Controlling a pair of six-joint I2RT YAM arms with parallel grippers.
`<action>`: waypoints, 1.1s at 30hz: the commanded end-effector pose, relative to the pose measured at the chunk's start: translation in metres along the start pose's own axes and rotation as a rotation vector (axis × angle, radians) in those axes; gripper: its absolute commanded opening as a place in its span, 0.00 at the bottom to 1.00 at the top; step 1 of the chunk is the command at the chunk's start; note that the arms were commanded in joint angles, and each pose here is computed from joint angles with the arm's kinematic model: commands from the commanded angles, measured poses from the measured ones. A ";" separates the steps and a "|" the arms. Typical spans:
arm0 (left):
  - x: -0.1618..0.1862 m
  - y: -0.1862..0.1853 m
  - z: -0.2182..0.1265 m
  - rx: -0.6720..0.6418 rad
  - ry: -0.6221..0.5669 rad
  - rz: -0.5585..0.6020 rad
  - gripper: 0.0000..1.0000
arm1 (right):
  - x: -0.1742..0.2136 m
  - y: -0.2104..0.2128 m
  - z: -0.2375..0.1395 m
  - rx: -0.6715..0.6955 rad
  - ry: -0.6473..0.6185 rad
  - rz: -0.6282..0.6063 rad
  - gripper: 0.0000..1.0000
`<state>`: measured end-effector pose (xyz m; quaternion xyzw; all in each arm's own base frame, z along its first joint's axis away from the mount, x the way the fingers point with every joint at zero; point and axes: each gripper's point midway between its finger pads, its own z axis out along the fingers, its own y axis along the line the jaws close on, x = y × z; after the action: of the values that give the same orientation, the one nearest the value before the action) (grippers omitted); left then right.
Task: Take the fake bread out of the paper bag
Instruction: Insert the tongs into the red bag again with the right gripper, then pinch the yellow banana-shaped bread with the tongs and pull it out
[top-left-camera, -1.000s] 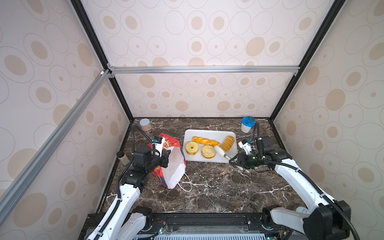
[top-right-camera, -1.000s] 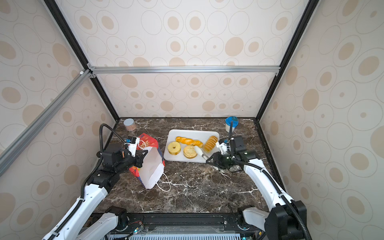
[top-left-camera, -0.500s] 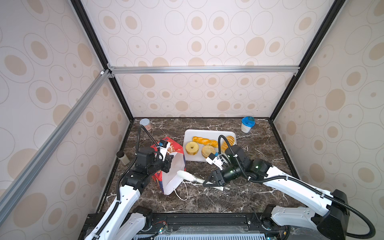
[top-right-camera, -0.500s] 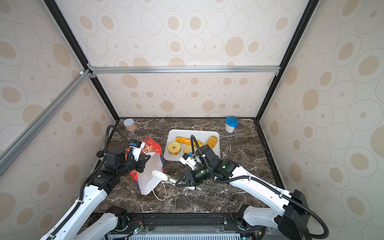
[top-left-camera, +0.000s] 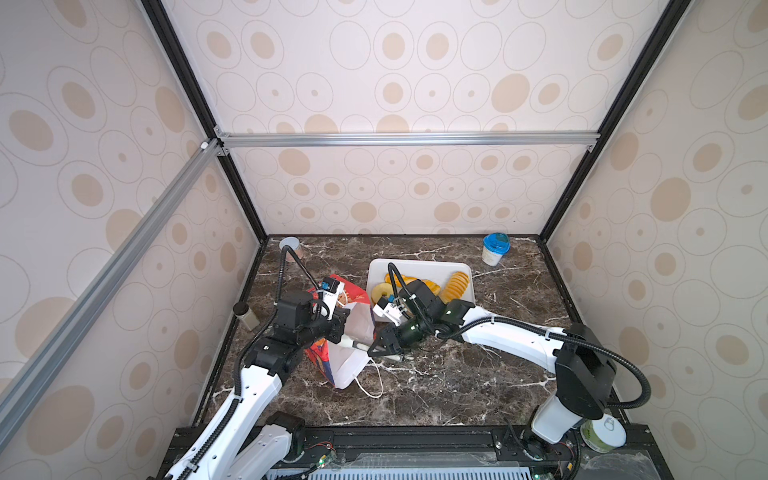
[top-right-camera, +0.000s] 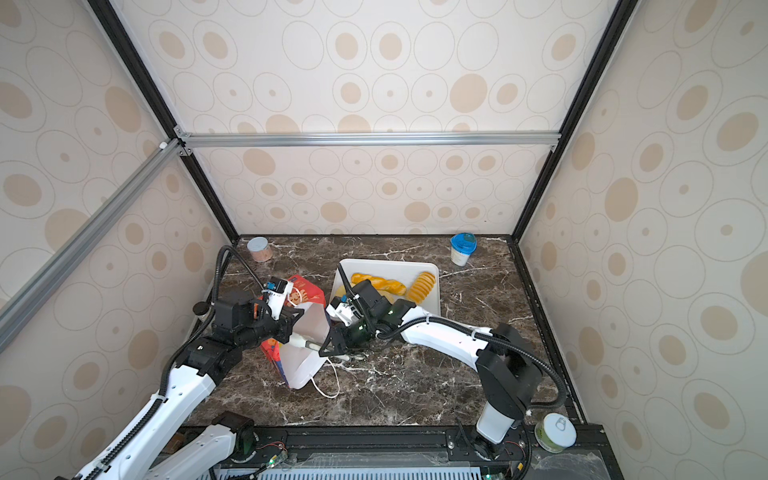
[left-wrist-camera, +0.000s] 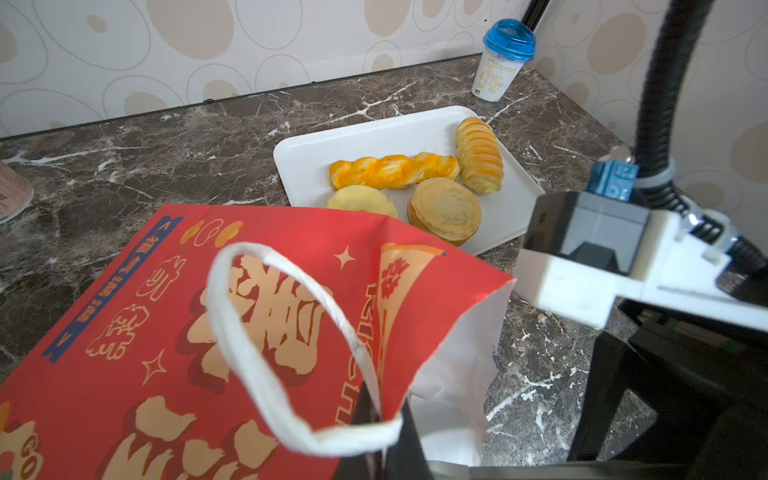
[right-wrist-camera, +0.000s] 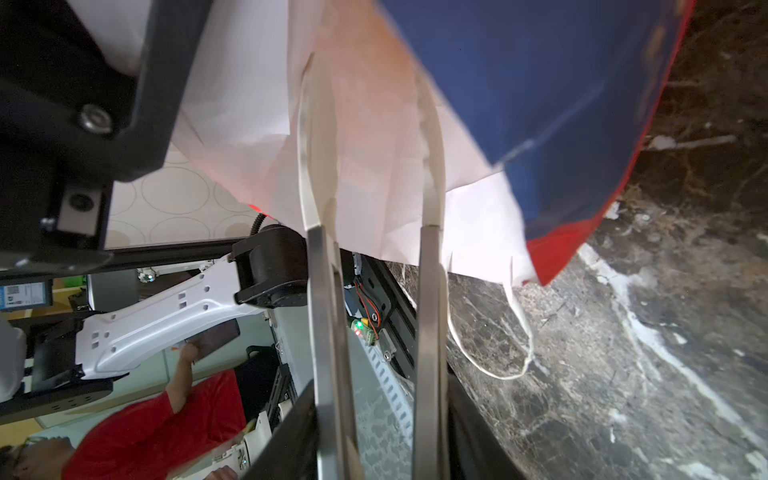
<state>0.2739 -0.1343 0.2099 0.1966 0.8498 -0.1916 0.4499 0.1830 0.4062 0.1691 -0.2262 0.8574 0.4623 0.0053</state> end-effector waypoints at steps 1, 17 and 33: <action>-0.020 -0.003 -0.004 0.005 -0.050 0.000 0.00 | -0.006 0.000 0.010 0.010 0.024 -0.064 0.46; -0.006 -0.007 0.004 0.027 -0.056 -0.016 0.00 | -0.024 -0.014 0.079 0.073 0.194 -0.166 0.49; 0.005 -0.007 -0.008 0.005 -0.065 0.012 0.00 | -0.006 -0.026 0.062 0.109 0.144 -0.138 0.08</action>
<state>0.2669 -0.1262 0.2011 0.1699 0.8483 -0.1824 0.4672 0.1856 0.4541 0.0911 -0.3205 0.8635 0.3879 -0.0349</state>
